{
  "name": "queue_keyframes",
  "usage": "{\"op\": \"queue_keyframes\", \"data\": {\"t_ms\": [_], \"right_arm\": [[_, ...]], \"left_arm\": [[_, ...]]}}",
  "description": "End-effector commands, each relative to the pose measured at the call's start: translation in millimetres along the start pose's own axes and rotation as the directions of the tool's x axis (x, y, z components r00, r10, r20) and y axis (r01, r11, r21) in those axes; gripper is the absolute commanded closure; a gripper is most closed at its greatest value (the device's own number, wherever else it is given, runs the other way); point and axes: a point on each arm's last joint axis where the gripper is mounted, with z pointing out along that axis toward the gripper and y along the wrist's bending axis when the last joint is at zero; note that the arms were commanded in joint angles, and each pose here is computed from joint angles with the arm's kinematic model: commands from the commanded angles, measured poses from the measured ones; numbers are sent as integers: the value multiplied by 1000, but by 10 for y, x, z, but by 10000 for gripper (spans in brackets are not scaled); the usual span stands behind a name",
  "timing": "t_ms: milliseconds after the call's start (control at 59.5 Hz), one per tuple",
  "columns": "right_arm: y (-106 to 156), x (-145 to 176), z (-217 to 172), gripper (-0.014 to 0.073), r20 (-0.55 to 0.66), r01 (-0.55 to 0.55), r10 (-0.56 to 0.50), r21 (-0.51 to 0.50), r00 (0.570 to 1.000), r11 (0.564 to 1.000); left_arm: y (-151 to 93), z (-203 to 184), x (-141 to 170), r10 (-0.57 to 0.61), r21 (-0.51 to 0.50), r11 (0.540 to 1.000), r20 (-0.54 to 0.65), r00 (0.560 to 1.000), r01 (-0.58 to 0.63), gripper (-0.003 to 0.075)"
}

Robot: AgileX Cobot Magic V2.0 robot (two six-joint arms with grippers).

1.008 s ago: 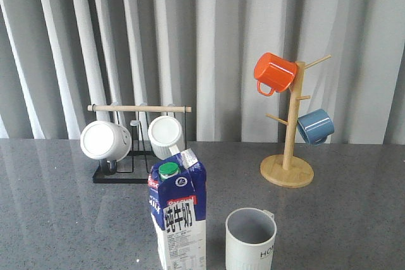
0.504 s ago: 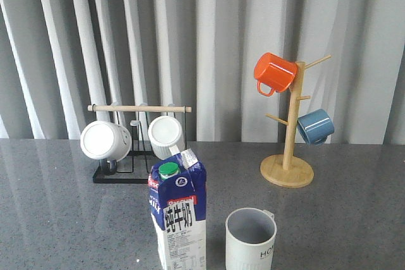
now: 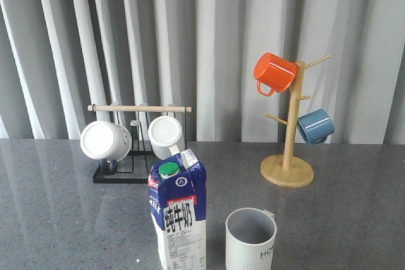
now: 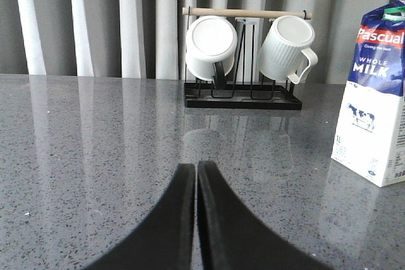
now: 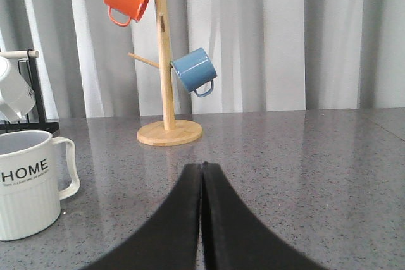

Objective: Place milk next to cup

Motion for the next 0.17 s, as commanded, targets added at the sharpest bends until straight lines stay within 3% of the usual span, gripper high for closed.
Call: {"op": "queue_keyframes", "data": {"t_ms": [0,151], "right_arm": [[4,-46,-9,601,82,12,-12,-2,997,1000],[3,-38,-9,601,73,12,-12,-1,997,1000]], "left_arm": [[-12,-19,-128,-5,9,1000,97,995,4,726],[-12,-19,-128,-5,9,1000,97,995,4,726]]}}
